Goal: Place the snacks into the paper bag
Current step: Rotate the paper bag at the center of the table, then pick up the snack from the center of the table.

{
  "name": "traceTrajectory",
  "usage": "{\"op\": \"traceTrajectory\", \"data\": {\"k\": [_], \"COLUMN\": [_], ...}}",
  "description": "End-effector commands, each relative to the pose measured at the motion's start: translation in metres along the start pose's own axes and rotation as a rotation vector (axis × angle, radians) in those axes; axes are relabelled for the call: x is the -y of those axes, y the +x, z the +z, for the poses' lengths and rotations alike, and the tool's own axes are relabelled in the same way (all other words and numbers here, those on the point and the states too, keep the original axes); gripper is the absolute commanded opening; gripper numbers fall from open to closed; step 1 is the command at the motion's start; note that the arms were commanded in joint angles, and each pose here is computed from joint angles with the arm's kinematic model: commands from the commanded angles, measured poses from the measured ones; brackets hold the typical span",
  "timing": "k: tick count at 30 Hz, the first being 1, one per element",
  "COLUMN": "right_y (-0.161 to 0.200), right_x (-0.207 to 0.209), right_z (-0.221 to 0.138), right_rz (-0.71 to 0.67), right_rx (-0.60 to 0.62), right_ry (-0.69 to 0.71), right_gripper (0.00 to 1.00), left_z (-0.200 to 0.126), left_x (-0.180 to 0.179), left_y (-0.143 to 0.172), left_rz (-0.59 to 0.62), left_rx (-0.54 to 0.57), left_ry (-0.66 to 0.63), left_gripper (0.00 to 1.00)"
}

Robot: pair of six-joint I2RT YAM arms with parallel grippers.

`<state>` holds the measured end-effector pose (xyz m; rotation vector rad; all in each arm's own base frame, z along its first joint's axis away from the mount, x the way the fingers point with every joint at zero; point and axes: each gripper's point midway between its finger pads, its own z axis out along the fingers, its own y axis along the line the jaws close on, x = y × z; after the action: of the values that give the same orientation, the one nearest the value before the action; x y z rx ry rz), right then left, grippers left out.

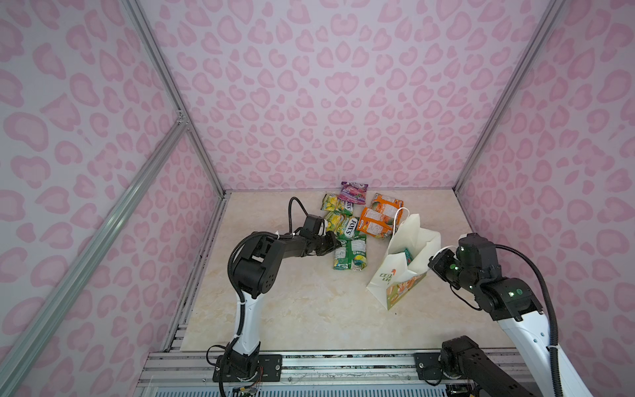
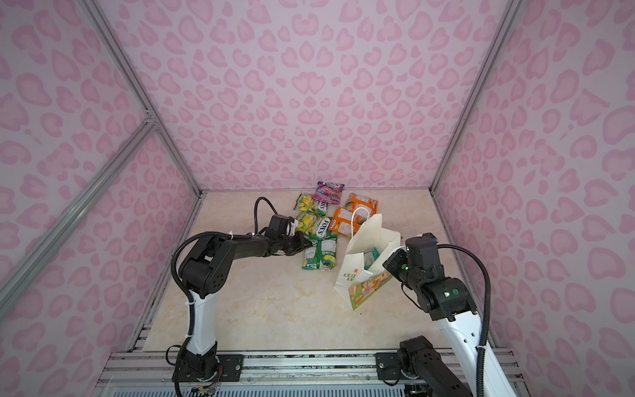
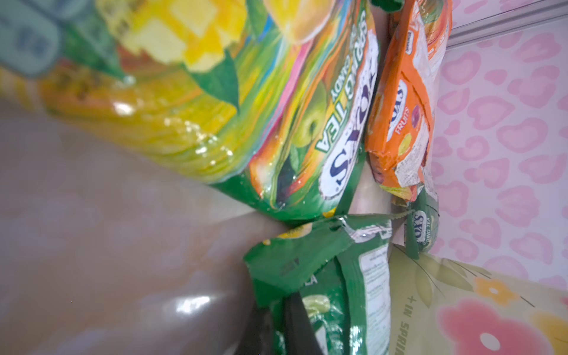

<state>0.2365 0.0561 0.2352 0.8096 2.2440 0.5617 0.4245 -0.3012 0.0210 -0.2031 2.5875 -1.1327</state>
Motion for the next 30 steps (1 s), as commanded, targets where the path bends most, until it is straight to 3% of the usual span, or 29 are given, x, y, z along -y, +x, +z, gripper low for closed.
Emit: {"op": "traceTrajectory", "data": {"k": [1, 14, 21, 30], "right_y": [0.0, -0.004, -0.005, -0.009], "right_x": [-0.002, 0.002, 0.004, 0.003], "right_z": [0.002, 0.001, 0.0, 0.002], "right_rz": [-0.008, -0.019, -0.033, -0.048], "right_rx": [-0.002, 0.013, 0.02, 0.029], "right_ry": [-0.013, 0.002, 0.011, 0.019], "right_gripper": [0.0, 0.0, 0.0, 0.0], "left_z": [-0.006, -0.074, -0.125, -0.202], "left_x": [-0.005, 0.081, 0.106, 0.118], "left_y": [0.014, -0.018, -0.028, -0.046], "left_rz": [-0.066, 0.012, 0.092, 0.2], "left_rx": [-0.054, 0.058, 0.16, 0.301], "left_ry": [-0.038, 0.083, 0.039, -0.111], "left_gripper": [0.04, 0.04, 0.04, 0.04]}}
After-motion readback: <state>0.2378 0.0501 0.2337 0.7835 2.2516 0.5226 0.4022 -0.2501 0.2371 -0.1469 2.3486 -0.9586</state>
